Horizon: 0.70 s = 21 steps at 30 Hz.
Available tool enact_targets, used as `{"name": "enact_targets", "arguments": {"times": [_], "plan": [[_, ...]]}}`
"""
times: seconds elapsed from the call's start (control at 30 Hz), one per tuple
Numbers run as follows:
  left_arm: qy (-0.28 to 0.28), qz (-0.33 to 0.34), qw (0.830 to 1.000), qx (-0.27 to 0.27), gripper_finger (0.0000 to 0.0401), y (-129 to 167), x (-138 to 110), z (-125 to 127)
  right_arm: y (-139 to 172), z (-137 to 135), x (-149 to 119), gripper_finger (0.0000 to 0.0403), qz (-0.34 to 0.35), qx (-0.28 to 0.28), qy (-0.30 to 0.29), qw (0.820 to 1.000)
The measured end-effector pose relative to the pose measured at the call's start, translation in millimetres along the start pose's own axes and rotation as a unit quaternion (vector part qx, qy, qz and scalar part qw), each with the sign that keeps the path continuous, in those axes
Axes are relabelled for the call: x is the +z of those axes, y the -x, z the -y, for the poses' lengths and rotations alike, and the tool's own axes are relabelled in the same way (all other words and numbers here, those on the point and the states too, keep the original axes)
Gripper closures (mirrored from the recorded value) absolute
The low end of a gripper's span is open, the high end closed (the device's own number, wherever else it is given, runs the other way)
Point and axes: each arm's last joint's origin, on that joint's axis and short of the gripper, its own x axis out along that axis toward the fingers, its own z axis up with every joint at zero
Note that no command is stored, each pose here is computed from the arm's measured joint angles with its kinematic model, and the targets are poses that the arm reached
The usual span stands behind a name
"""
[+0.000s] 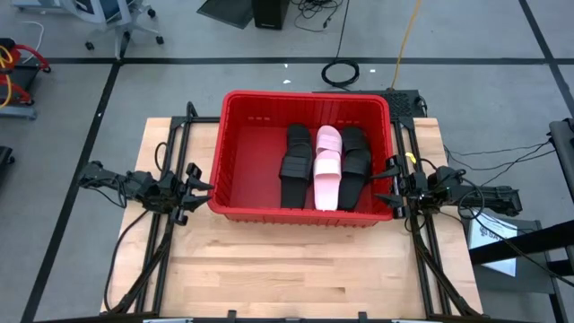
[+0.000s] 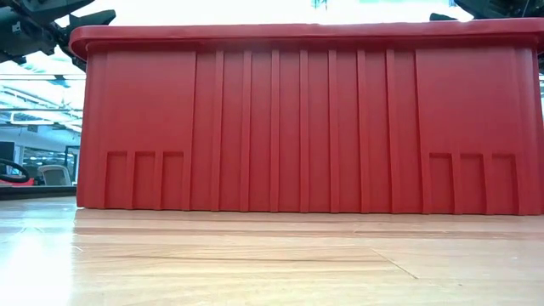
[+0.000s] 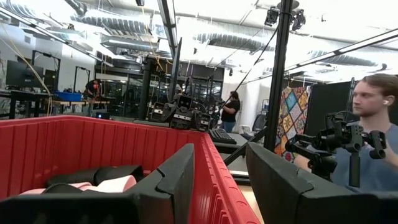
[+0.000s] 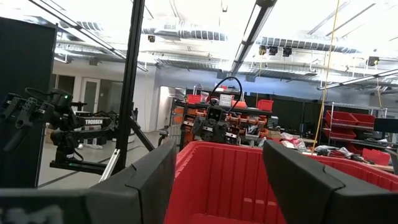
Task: Pick and place slides into bin
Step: Return to Home Position
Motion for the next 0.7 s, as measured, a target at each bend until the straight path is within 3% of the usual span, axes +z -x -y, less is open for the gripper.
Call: {"name": "enact_targets", "arguments": {"times": [0.7], "plan": [[0.0, 0.0, 1.0, 0.0, 0.0254, 0.0, 0.0, 0.0, 0.0, 0.0, 0.0, 0.0176, 0.0, 0.0, 0.0, 1.0]]}}
